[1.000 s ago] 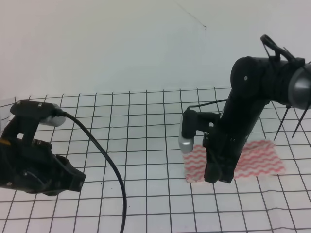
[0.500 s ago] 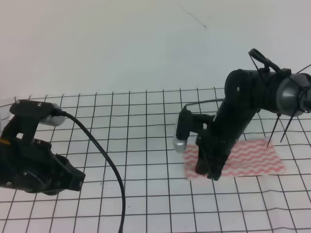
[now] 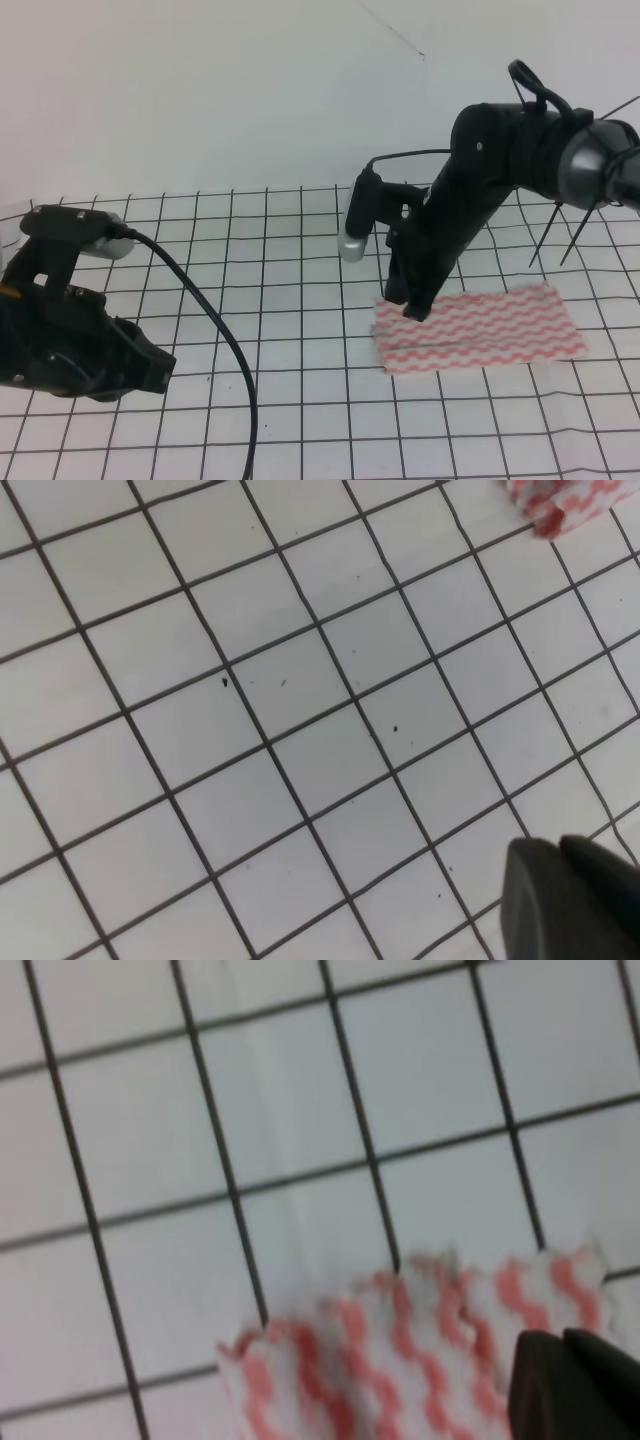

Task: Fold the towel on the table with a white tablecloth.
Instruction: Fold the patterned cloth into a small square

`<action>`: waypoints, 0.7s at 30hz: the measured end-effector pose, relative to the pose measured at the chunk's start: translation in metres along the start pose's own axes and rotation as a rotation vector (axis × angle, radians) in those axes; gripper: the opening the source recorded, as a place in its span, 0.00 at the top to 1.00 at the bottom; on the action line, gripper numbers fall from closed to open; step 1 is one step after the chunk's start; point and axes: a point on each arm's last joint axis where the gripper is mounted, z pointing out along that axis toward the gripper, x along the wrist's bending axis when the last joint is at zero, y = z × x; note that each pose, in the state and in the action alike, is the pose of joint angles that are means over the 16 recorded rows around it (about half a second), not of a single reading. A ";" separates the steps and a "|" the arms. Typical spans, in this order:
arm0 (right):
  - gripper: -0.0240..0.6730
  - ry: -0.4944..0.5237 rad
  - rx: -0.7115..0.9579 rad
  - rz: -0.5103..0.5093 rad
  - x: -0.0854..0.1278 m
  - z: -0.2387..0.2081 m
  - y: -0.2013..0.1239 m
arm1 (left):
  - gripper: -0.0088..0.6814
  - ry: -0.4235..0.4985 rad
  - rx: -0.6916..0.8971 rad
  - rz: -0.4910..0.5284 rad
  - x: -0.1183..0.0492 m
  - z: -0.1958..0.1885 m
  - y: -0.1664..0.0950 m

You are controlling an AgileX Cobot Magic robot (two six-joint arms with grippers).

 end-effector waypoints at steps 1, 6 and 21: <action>0.91 -0.005 0.005 -0.002 -0.001 0.000 0.000 | 0.99 0.000 0.000 0.000 0.000 0.000 0.000; 0.79 -0.015 0.046 -0.024 -0.003 0.004 -0.003 | 0.99 0.001 -0.003 -0.001 0.000 0.000 0.000; 0.59 0.025 0.099 -0.078 -0.003 0.030 -0.012 | 0.99 -0.006 0.005 -0.003 -0.001 0.000 0.000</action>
